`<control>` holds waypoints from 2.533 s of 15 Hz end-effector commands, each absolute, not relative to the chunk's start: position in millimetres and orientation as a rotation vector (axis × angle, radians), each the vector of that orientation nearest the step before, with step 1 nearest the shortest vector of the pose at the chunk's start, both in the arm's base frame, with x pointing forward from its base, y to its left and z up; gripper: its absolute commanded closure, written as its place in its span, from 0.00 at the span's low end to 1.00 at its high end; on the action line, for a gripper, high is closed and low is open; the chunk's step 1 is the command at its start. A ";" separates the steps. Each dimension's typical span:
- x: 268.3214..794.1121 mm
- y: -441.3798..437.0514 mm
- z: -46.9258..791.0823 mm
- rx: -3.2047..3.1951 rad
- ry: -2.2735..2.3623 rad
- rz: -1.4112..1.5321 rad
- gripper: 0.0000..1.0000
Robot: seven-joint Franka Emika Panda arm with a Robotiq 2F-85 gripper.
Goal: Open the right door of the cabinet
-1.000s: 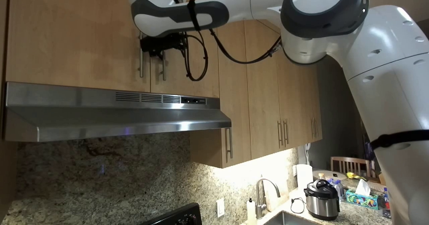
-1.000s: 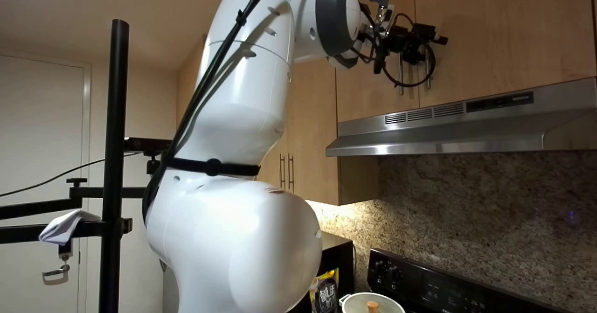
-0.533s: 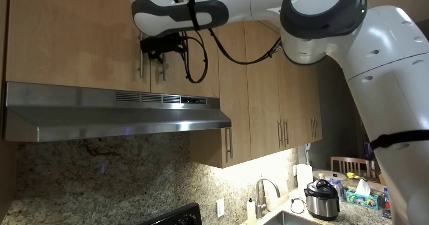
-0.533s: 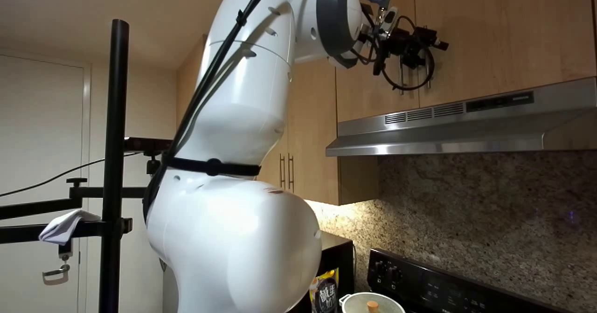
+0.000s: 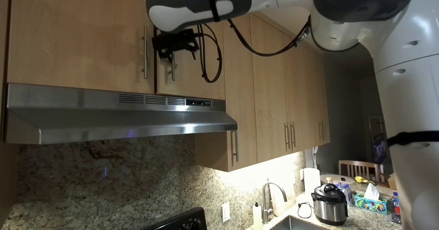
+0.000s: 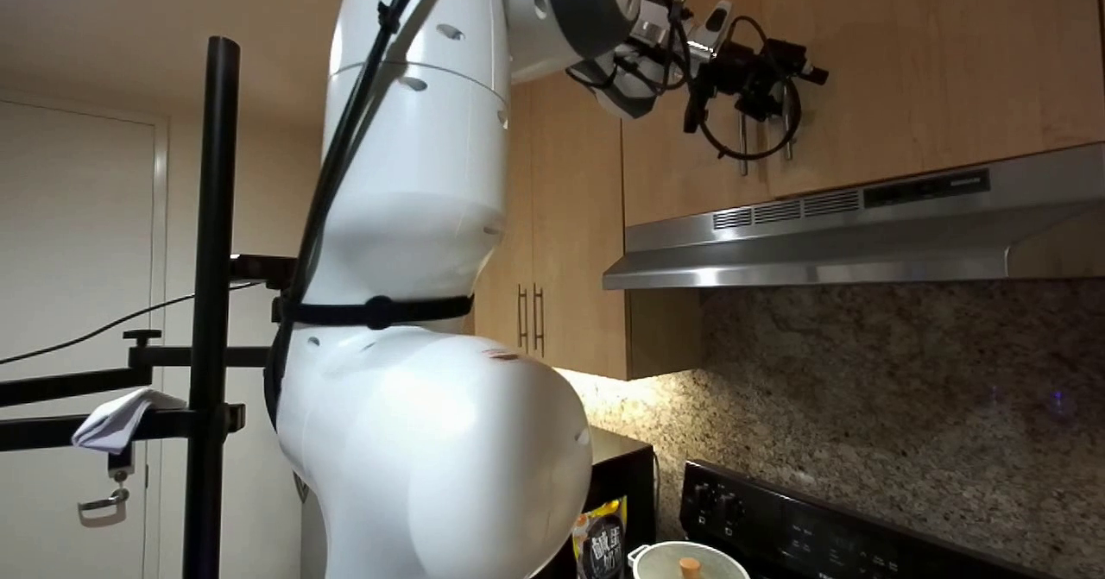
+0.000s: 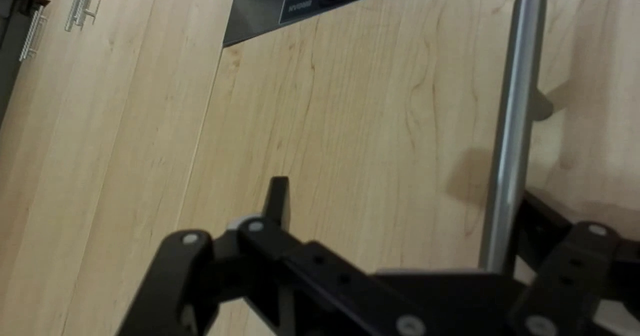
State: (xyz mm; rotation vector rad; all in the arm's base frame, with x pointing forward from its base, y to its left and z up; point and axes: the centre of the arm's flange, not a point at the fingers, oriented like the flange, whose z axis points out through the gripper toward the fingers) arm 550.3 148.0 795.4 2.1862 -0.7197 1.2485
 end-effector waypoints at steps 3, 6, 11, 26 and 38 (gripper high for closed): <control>483.5 110.9 801.3 2.194 -0.668 1.272 0.00; 472.2 106.6 800.8 2.285 -0.573 1.325 0.00; 456.1 98.0 802.3 2.342 -0.467 1.313 0.00; 445.4 92.9 789.6 2.161 -0.390 1.079 0.00; 461.4 120.3 801.2 2.324 -0.330 1.222 0.00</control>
